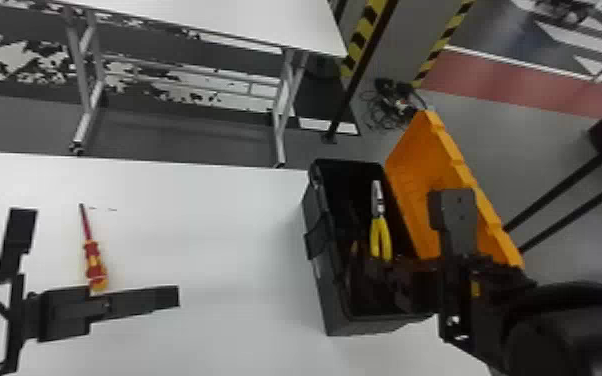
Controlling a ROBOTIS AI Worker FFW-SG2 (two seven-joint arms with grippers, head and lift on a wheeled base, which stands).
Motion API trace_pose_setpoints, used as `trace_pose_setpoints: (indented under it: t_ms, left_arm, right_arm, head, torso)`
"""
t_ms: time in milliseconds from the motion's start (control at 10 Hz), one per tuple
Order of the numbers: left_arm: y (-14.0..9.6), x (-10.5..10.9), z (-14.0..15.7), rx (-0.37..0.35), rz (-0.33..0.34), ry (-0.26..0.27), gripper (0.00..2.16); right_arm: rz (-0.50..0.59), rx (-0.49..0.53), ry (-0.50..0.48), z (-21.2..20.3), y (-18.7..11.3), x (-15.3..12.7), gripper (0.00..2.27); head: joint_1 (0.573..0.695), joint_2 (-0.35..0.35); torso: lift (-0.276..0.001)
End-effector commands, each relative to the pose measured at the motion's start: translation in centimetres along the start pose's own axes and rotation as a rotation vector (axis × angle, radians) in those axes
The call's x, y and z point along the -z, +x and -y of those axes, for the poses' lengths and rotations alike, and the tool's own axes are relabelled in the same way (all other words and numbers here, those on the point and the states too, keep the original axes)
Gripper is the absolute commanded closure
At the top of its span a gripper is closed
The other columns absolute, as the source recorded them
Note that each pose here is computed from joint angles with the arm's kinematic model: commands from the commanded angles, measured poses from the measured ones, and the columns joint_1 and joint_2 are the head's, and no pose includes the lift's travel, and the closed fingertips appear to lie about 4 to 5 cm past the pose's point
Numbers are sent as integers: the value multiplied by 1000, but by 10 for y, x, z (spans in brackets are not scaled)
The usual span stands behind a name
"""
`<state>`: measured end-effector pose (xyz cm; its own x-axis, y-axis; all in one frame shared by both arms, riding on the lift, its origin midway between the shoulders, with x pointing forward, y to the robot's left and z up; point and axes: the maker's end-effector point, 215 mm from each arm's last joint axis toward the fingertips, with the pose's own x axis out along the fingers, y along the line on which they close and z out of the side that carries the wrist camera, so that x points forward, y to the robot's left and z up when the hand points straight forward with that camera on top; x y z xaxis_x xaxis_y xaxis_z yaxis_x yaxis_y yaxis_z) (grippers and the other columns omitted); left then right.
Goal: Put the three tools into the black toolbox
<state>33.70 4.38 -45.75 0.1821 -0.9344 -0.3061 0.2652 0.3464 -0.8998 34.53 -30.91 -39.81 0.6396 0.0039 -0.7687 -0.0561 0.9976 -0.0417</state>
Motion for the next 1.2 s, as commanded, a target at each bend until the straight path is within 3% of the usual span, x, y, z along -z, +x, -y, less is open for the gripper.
trace_pose_setpoints:
  t_ms: [0,300,500,600,700,900,1100]
  left_arm:
    - [-7,7,-5,-10,10,-11,33]
    - [-24,22,-12,-33,37,-23,33]
    - [-39,23,-12,-37,68,-23,33]
    - [-45,23,-10,-39,77,-23,33]
    - [-47,25,-9,-44,76,-24,33]
    - [-49,23,-11,-59,80,-16,33]
    - [-52,22,-22,-102,89,-21,33]
  right_arm:
    - [6,4,15,11,17,5,2250]
    - [10,7,12,20,62,20,2250]
    - [3,14,-4,27,73,26,2196]
    - [-5,8,-1,32,75,30,967]
    - [8,9,5,37,71,28,-2]
    - [100,-12,-3,25,49,6,12]
    - [168,-161,-11,-46,23,-11,76]
  head:
    - [695,-350]
    - [695,-350]
    - [695,-350]
    - [695,-350]
    - [695,-350]
    - [695,-350]
    - [695,-350]
  torso:
    - [-51]
    - [-51]
    - [-51]
    - [-51]
    - [-51]
    - [-51]
    - [-51]
